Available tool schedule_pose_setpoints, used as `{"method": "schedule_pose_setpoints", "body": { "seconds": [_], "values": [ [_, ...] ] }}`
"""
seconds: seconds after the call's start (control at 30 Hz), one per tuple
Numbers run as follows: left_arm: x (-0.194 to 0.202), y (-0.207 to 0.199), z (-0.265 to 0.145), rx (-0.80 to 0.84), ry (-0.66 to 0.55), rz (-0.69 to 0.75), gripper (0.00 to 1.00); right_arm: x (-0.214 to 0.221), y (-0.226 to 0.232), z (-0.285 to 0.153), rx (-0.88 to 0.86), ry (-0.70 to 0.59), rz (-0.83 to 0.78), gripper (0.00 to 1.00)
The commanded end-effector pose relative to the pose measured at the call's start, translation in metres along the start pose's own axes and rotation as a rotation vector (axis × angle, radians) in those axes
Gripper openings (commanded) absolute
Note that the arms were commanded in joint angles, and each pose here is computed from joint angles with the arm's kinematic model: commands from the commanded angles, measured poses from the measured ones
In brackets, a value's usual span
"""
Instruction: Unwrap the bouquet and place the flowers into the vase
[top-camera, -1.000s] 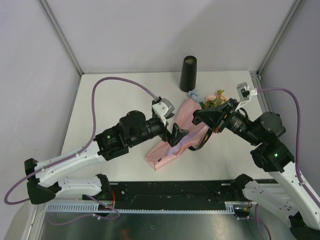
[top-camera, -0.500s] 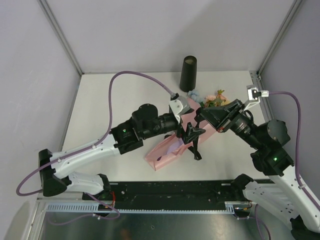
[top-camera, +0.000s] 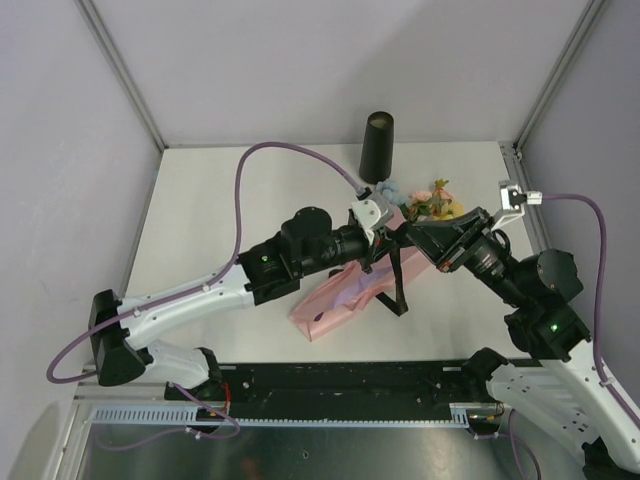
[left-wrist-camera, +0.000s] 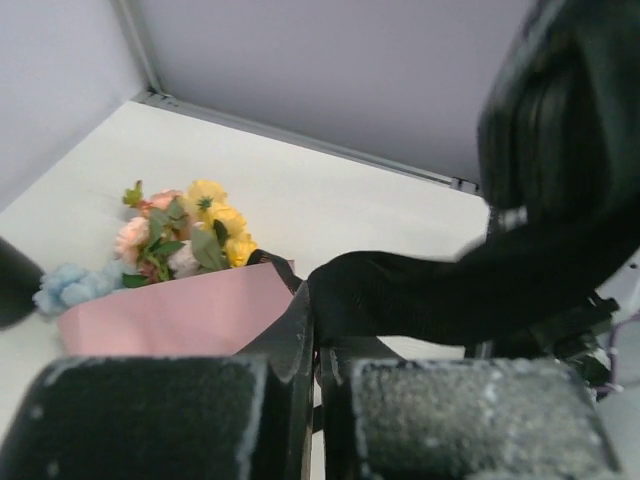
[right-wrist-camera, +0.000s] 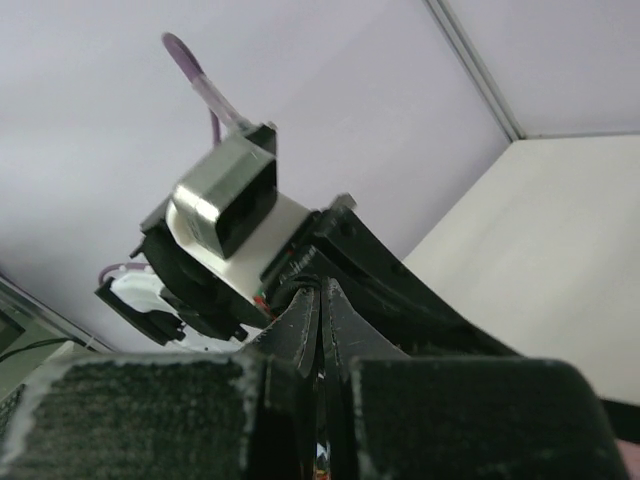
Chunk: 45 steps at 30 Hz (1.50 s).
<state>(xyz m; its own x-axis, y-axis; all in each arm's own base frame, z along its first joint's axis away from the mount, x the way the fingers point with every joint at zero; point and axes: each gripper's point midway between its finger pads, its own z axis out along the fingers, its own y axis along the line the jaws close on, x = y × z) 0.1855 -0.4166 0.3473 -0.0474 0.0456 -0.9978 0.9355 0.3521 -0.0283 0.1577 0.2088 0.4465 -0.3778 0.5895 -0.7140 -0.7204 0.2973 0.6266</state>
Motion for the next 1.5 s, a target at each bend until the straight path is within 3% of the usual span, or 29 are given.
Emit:
{"method": "schedule_pose_setpoints", "body": {
  "seconds": [0.0, 0.07, 0.13, 0.33, 0.47, 0.53, 0.8, 1.03, 1.47],
  "values": [
    [-0.054, 0.022, -0.01, -0.134, -0.14, 0.04, 0.01, 0.0, -0.01, -0.009, 0.045, -0.023, -0.039, 0.01],
    [-0.062, 0.033, -0.015, -0.196, -0.16, 0.061, 0.0, 0.003, -0.017, -0.012, 0.077, -0.018, -0.051, 0.04],
    [-0.072, 0.046, -0.022, -0.276, -0.179, 0.078, 0.0, 0.004, -0.023, -0.016, 0.106, -0.017, -0.064, 0.14],
    [-0.116, 0.099, -0.06, -0.609, -0.251, 0.155, 0.0, 0.005, -0.037, -0.028, 0.178, -0.035, -0.091, 0.55],
    [-0.163, 0.123, -0.093, -0.788, -0.315, 0.219, 0.0, 0.011, -0.056, -0.038, 0.255, -0.034, -0.098, 0.9],
    [-0.185, 0.134, -0.109, -0.872, -0.334, 0.248, 0.0, 0.018, -0.066, -0.043, 0.29, -0.027, -0.104, 0.97],
    [-0.268, 0.166, -0.181, -1.134, -0.429, 0.298, 0.0, 0.038, -0.097, -0.06, 0.395, 0.008, -0.122, 0.99],
    [-0.317, 0.194, -0.256, -1.344, -0.503, 0.338, 0.0, 0.043, -0.106, -0.063, 0.424, 0.031, -0.135, 0.99],
    [-0.284, 0.332, -0.346, -1.841, -0.278, 0.464, 0.0, 0.049, -0.113, -0.059, 0.429, 0.068, -0.178, 0.99]
  ]
}}
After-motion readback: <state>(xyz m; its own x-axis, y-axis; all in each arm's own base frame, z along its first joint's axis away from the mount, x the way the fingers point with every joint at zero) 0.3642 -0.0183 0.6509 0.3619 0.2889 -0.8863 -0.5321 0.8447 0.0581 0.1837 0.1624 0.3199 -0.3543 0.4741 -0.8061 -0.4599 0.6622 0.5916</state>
